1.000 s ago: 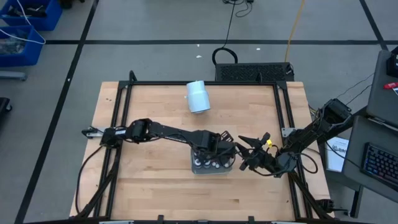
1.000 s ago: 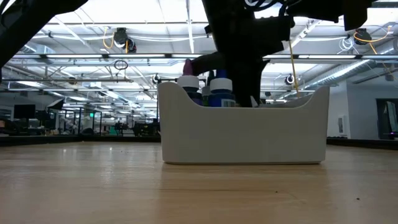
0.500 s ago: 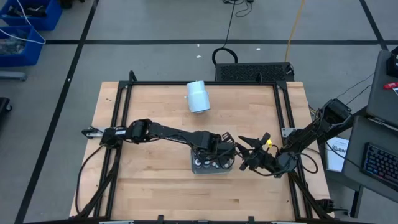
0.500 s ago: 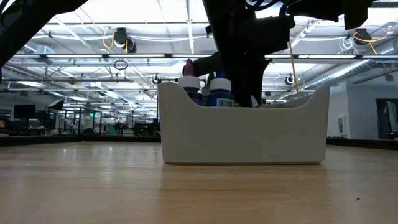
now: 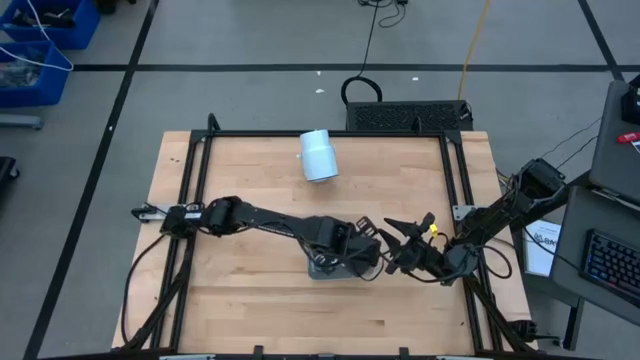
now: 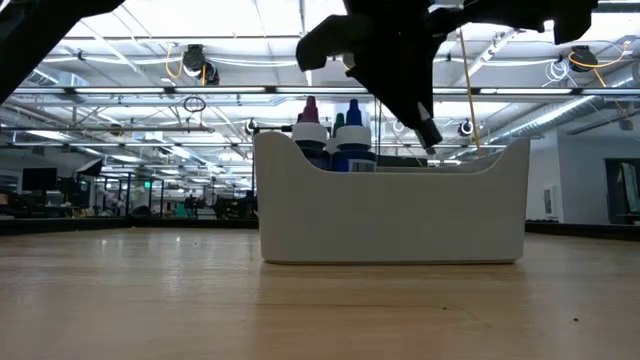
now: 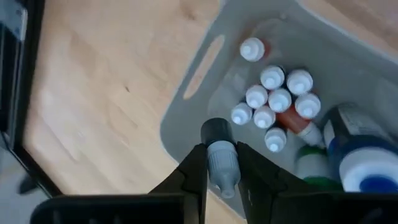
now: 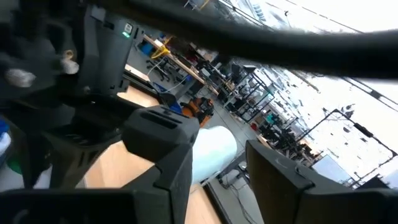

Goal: Pick & Place food coloring
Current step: Put the small green food coloring into the gray bin

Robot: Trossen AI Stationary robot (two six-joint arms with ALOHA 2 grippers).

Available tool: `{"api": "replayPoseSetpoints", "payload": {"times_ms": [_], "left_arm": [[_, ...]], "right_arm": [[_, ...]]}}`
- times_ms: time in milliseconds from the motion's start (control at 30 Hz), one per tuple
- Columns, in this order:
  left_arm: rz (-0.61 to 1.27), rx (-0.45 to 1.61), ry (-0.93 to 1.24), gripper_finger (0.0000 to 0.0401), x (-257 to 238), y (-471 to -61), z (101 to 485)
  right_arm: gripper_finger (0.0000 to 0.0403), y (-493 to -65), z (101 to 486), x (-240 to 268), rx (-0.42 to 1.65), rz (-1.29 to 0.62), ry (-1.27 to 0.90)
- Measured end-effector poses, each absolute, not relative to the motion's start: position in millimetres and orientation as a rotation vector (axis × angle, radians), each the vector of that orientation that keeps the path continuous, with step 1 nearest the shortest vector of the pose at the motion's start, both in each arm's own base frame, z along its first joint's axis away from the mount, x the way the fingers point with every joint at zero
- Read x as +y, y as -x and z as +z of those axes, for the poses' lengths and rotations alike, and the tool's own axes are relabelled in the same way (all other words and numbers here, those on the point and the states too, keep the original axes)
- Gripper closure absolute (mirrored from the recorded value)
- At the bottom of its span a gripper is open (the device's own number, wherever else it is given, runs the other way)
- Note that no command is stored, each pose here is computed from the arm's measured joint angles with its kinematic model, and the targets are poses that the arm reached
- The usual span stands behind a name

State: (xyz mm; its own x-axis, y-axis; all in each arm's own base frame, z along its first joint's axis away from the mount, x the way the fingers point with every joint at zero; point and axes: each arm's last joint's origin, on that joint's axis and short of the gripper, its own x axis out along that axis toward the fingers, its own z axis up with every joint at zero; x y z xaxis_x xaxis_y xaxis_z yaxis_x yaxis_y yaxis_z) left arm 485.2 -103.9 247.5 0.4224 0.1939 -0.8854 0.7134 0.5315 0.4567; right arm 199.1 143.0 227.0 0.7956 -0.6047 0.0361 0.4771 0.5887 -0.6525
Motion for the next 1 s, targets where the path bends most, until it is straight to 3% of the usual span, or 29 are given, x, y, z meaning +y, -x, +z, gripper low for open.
{"api": "replayPoseSetpoints", "payload": {"times_ms": [300, 1000], "left_arm": [[-0.304, 1.18, -0.735, 0.0336, -100, -483, 243], [-0.199, 1.248, -0.474, 0.0336, -67, -486, 241]], "right_arm": [[0.0264, -199, 227, 143, 0.204, -0.636, 0.706], [0.0264, -199, 227, 143, 0.202, -0.637, 0.7]]}}
